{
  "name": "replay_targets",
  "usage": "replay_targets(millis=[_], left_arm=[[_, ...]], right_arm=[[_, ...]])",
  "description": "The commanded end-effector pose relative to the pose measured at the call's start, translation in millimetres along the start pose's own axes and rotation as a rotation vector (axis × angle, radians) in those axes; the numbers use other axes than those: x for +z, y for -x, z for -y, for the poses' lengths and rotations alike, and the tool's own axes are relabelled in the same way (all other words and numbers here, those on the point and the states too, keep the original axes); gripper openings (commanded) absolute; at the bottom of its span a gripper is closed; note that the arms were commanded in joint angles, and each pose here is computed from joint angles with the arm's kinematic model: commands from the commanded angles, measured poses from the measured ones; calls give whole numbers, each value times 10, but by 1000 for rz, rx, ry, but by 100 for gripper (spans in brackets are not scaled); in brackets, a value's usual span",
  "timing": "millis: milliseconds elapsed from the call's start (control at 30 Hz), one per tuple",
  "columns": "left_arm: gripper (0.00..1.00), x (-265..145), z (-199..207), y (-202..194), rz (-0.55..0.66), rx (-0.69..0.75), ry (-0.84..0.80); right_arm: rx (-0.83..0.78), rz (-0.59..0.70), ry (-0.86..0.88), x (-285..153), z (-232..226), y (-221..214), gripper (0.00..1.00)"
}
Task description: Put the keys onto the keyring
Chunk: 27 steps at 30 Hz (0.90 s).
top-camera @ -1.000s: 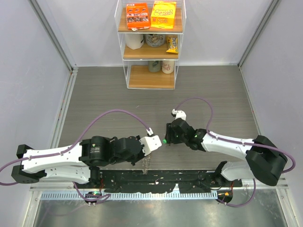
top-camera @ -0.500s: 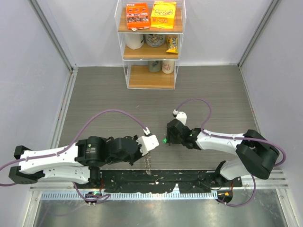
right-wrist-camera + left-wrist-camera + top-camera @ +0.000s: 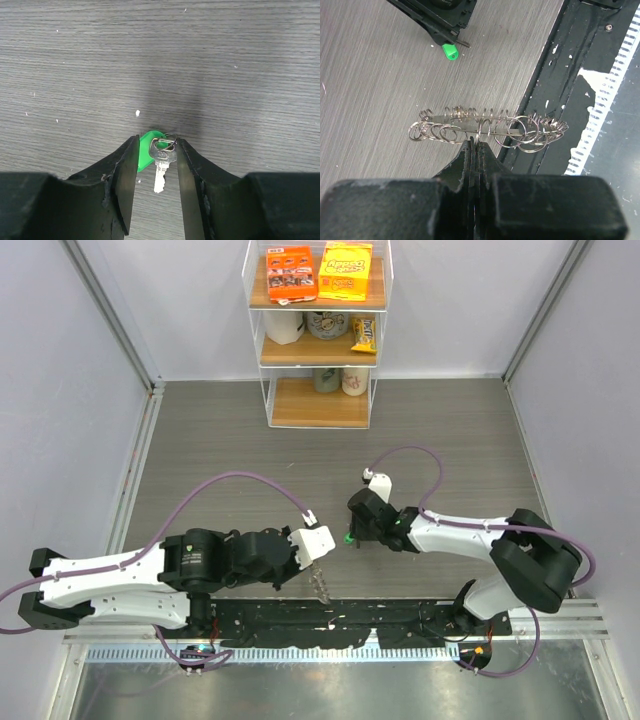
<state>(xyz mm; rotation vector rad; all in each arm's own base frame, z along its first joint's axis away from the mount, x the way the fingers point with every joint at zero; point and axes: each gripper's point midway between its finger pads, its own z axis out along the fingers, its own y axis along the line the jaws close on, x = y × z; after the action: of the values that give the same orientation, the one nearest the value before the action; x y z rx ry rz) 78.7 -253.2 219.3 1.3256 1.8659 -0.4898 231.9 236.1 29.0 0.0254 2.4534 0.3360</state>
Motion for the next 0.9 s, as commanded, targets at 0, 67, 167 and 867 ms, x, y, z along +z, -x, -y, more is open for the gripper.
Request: replay_targets(millis=[0, 67, 167, 867], left_arm=[[0, -43, 13, 200, 91, -11, -12], [0, -51, 8, 200, 94, -12, -11], [0, -58, 3, 203, 97, -13, -9], [0, -61, 1, 209, 98, -15, -8]], right_arm=[[43, 55, 14, 18, -142, 191, 41], [42, 54, 12, 28, -142, 186, 40], [44, 59, 13, 36, -160, 208, 34], [9, 78, 37, 44, -192, 237, 6]])
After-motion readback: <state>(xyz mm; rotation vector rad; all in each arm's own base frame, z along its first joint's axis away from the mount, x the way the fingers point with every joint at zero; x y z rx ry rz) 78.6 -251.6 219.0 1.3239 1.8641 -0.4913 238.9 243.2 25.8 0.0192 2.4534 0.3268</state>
